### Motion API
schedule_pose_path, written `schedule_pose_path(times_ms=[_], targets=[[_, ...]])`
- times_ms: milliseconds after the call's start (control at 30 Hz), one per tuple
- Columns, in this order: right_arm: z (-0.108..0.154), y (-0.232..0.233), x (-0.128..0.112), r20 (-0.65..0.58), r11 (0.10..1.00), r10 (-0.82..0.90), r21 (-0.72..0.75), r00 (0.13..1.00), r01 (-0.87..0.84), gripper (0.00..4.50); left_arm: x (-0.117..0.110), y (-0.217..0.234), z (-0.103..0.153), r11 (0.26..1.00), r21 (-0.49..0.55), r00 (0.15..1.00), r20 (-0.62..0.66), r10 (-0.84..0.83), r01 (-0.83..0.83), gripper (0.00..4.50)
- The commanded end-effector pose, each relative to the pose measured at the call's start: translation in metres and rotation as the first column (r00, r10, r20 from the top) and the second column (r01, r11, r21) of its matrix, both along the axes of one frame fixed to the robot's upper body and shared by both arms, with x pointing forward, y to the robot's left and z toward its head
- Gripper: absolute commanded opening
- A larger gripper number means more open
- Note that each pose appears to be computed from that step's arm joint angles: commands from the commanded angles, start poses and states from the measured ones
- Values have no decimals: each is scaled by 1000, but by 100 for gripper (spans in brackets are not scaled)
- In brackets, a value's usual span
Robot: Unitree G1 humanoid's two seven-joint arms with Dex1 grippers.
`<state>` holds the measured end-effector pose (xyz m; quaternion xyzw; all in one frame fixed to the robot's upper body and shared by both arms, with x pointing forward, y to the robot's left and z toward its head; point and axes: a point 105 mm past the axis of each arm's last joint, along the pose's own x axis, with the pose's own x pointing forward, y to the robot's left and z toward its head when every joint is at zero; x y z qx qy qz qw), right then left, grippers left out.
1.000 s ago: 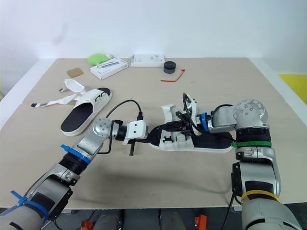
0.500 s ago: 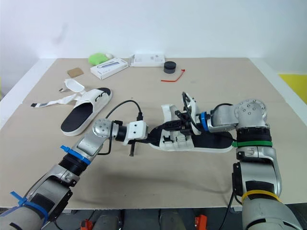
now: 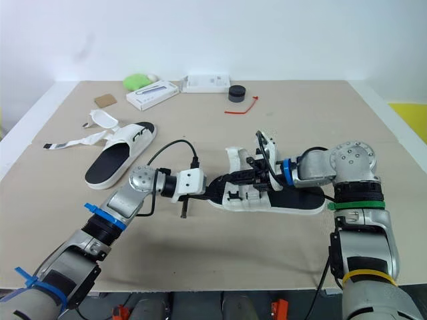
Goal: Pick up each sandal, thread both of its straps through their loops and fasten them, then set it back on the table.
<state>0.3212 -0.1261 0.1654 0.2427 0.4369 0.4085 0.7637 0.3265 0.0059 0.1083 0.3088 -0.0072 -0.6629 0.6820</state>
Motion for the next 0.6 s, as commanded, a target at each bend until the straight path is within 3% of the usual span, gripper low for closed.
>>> schedule_pose_path(times_ms=[33,200,367,600], targets=[[4,1,-9,24,999,47,0,999,-47,5,-9,5,-37,993,114,995,-98,9,2,0],[-1,0,-14,38,997,70,-23,997,-69,5,-9,5,-36,994,110,995,-96,9,2,0],[-29,-7,-10,40,985,33,-172,999,-25,5,-9,6,-36,994,111,995,-97,12,-2,0],[-27,-9,0,86,978,11,-209,996,8,5,-10,5,-35,994,109,995,-98,14,-3,0]])
